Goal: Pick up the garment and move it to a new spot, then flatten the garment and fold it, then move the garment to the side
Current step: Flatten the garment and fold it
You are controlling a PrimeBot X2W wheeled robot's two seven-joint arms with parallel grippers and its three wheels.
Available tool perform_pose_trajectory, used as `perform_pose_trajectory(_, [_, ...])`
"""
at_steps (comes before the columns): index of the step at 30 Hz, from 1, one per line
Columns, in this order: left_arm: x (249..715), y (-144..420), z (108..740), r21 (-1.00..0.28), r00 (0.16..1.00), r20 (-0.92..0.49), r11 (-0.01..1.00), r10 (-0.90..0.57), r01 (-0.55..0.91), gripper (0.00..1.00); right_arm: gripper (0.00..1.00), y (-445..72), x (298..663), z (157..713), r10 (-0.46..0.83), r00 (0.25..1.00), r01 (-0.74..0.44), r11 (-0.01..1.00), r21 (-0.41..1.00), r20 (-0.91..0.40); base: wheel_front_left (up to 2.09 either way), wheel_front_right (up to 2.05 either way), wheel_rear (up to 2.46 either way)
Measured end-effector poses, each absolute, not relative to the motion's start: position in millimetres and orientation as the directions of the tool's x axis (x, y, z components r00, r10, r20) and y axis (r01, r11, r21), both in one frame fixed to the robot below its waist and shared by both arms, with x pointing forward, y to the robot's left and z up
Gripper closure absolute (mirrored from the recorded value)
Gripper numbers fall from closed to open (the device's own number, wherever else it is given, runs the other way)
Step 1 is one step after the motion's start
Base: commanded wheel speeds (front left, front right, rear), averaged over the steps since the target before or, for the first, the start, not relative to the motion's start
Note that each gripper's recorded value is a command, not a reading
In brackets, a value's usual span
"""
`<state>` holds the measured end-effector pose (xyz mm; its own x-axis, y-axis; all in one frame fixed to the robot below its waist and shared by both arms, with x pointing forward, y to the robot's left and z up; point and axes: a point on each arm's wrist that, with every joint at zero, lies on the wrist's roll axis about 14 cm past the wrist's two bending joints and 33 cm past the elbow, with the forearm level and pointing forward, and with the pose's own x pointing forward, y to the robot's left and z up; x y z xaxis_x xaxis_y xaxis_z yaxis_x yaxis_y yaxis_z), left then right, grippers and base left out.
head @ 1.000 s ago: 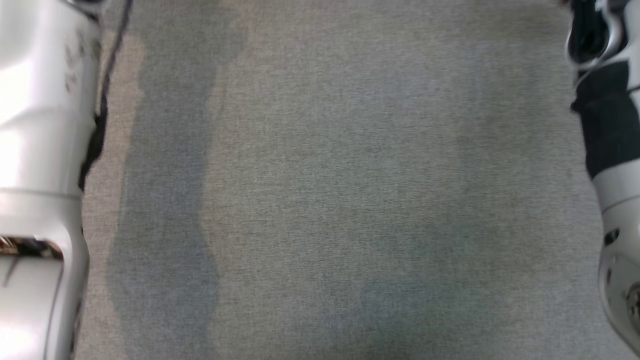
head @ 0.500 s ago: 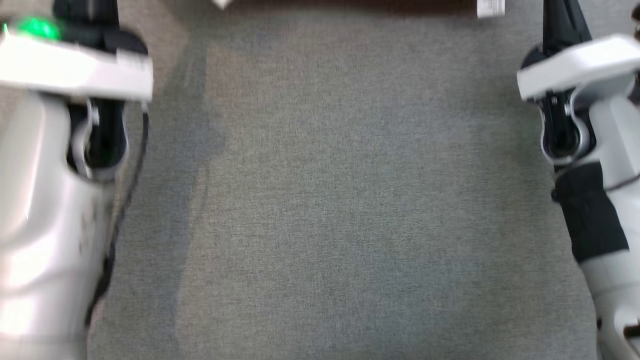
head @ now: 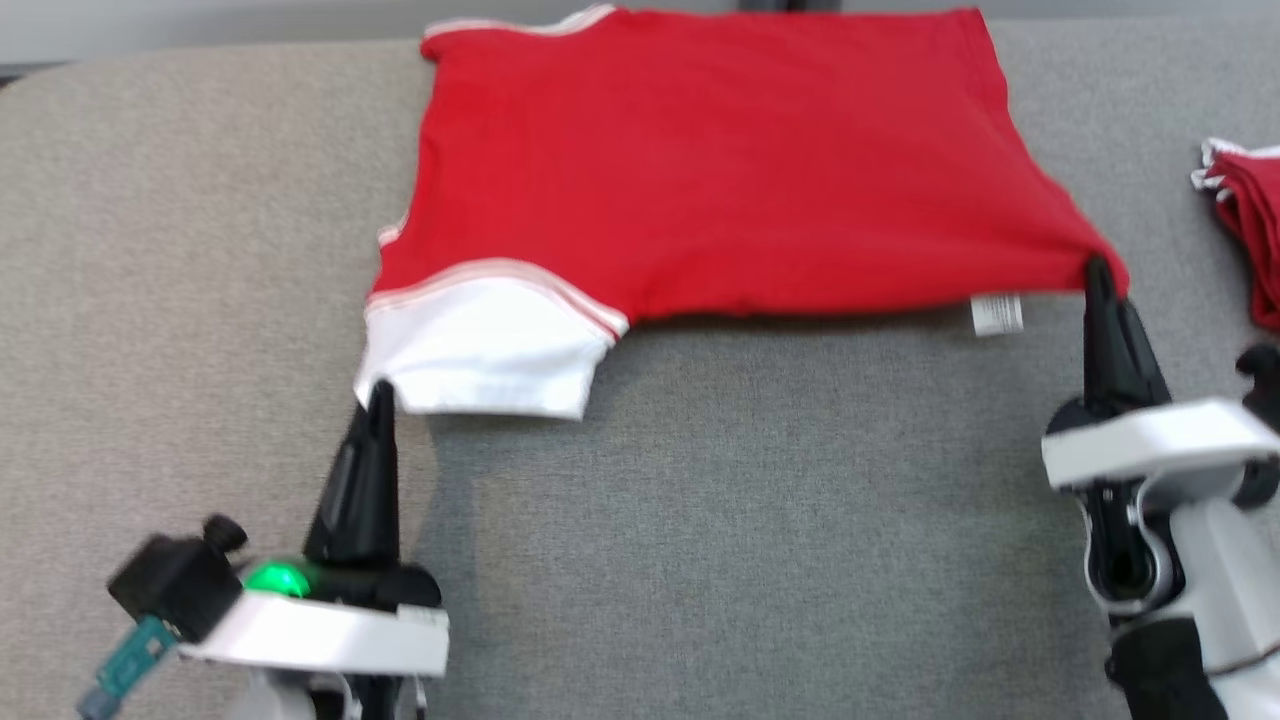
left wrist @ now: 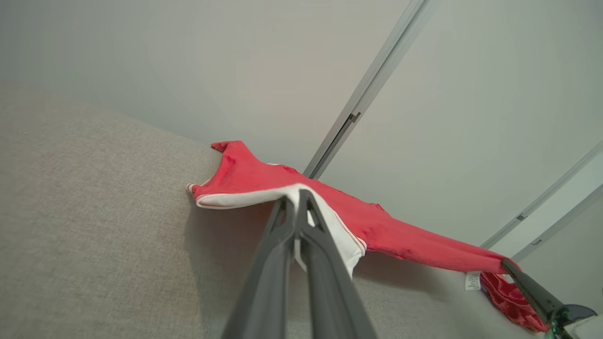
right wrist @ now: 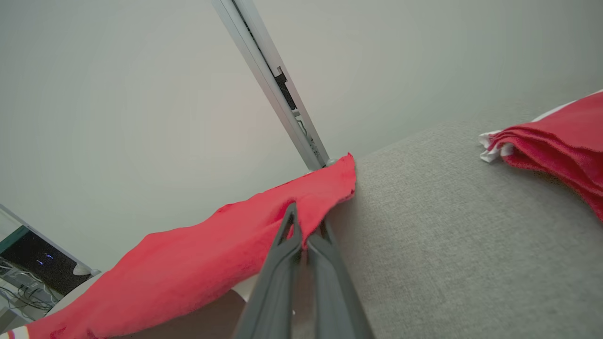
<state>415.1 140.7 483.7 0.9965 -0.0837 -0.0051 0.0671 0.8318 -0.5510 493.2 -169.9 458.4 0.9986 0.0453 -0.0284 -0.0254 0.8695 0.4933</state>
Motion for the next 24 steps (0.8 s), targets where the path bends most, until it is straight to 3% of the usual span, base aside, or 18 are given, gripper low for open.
perform_pose_trajectory(13, [329, 139, 475, -0.512, 0.993, -0.086, 0.859, -0.076, 0.021, 1.0, 1.0, -178, 401, 454, 0.001, 0.998, 0.03, 0.865, 0.502, -0.061, 0.0, 0.0, 0.0])
perform_pose_trajectory(24, [282, 142, 473, -0.494, 0.989, -0.128, 0.869, -0.076, 0.003, 1.0, 1.0, -187, 339, 446, -0.03, 0.994, 0.078, 0.852, 0.517, -0.101, 0.0, 0.0, 0.0])
